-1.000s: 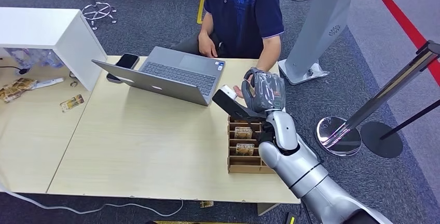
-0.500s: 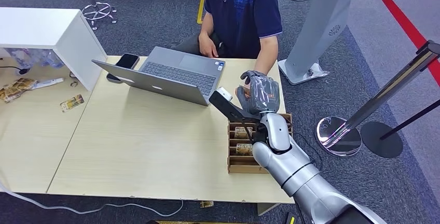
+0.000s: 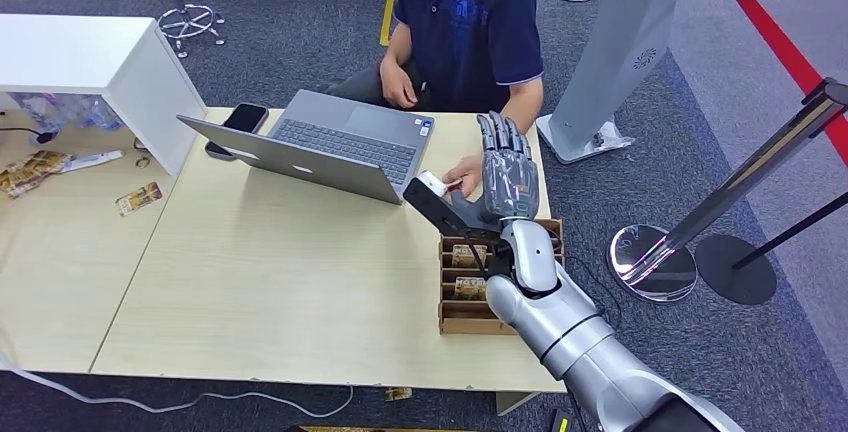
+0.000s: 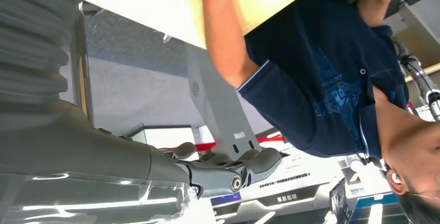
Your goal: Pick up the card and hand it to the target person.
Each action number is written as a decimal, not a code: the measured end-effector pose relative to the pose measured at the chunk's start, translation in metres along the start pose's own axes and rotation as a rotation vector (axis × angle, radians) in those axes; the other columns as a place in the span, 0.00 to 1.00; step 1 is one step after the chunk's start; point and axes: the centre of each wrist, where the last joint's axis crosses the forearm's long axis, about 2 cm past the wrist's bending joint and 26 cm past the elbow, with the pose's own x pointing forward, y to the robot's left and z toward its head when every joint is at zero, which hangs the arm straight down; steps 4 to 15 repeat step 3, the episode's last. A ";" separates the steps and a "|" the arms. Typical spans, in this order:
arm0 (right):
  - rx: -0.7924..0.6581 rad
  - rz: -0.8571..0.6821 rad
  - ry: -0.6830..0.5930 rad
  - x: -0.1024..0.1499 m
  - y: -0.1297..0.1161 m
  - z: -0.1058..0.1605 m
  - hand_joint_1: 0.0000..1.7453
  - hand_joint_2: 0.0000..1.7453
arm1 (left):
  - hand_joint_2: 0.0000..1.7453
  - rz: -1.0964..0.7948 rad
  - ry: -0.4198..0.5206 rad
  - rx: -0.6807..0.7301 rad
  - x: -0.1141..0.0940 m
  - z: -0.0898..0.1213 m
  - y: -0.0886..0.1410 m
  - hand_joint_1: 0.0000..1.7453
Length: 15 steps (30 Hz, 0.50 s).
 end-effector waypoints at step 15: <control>-0.011 -0.052 0.004 -0.001 0.000 0.001 0.00 1.00 | 0.00 0.004 -0.002 0.000 0.000 0.000 0.000 0.00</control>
